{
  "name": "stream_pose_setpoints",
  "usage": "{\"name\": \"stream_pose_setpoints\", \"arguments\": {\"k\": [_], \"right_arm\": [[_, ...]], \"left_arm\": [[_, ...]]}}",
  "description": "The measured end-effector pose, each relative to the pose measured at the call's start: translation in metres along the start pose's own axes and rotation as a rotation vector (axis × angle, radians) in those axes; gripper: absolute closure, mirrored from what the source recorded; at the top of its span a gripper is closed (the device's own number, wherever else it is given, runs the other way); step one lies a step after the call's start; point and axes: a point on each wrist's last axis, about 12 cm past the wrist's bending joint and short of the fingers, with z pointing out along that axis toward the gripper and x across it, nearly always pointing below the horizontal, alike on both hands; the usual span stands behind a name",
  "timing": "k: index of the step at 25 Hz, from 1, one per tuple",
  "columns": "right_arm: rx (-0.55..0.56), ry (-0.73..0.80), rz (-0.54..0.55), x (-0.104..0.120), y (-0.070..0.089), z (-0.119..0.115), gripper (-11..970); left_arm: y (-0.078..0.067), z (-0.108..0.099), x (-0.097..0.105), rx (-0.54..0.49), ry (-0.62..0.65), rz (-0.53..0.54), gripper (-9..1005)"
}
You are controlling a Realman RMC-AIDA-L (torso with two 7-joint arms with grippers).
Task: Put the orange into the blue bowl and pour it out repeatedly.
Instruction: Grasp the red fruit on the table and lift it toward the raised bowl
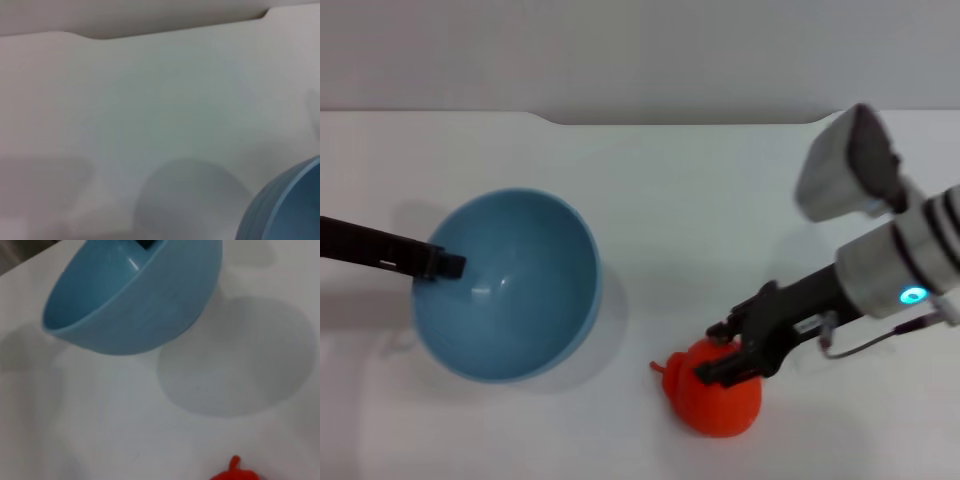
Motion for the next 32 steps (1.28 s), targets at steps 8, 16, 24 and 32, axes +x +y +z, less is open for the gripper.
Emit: {"name": "stream_pose_setpoints", "arguments": {"k": [8, 16, 24, 32], "right_arm": [[0.053, 0.039, 0.015, 0.007, -0.001, 0.027, 419], [0.051, 0.025, 0.044, 0.015, 0.000, 0.024, 511], [0.055, -0.095, 0.098, 0.020, -0.001, -0.004, 735], [0.104, -0.281, -0.024, 0.018, 0.020, -0.087, 915]], "left_arm": [[-0.009, 0.008, -0.001, 0.011, 0.034, 0.033, 996], [-0.012, 0.009, -0.006, 0.011, 0.035, 0.047, 996], [-0.017, 0.015, -0.007, 0.016, 0.054, 0.061, 995], [-0.033, 0.051, -0.015, 0.064, 0.161, 0.110, 995]]}}
